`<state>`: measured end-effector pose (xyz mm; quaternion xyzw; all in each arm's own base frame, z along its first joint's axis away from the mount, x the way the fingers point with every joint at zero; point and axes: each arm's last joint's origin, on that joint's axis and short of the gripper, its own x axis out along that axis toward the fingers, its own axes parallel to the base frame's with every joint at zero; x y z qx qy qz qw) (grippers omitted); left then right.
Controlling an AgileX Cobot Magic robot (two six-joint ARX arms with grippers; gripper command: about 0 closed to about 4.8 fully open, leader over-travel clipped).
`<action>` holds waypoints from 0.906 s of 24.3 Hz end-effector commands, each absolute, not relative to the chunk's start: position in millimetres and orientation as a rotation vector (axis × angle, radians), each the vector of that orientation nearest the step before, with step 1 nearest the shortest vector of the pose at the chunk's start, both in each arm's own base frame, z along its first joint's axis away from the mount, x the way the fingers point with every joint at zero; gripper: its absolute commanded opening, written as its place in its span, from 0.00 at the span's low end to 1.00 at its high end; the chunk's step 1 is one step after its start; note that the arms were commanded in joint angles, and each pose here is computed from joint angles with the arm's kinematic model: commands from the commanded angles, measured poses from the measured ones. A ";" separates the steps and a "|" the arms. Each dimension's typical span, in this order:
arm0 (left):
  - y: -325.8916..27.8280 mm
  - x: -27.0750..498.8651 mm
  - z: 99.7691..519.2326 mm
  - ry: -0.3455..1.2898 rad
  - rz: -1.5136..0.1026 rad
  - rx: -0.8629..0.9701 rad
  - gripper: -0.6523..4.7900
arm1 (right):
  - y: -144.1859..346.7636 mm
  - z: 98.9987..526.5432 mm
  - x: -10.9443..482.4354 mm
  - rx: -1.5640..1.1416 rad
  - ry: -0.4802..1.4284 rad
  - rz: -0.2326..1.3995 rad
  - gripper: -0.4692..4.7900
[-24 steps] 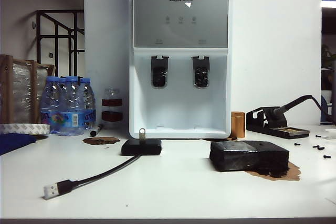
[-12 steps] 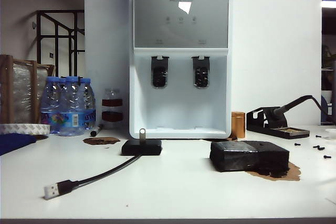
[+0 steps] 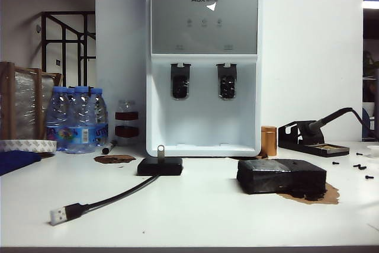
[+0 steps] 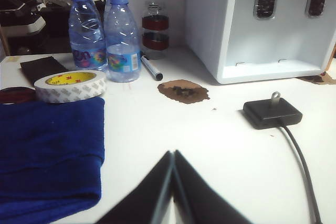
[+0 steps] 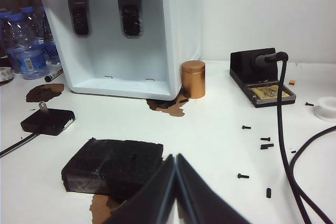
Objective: Take the USB flash drive out of the black sponge and insert it into the slot on top of the black USB adpator box.
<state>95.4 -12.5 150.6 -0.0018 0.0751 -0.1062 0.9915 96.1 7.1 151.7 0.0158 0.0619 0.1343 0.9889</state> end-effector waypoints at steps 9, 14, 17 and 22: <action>-12.6 95.4 150.1 0.152 -0.212 0.002 0.11 | 6.7 151.3 96.4 0.032 0.120 0.266 0.09; -12.3 95.4 150.1 0.147 -0.205 0.055 0.11 | 6.7 151.3 96.4 0.032 0.120 0.266 0.09; -12.3 95.4 150.1 0.147 -0.205 0.054 0.11 | 6.7 151.3 96.4 0.032 0.120 0.266 0.09; -12.3 95.4 150.1 0.147 -0.205 0.054 0.11 | 6.7 151.3 96.4 0.032 0.120 0.266 0.09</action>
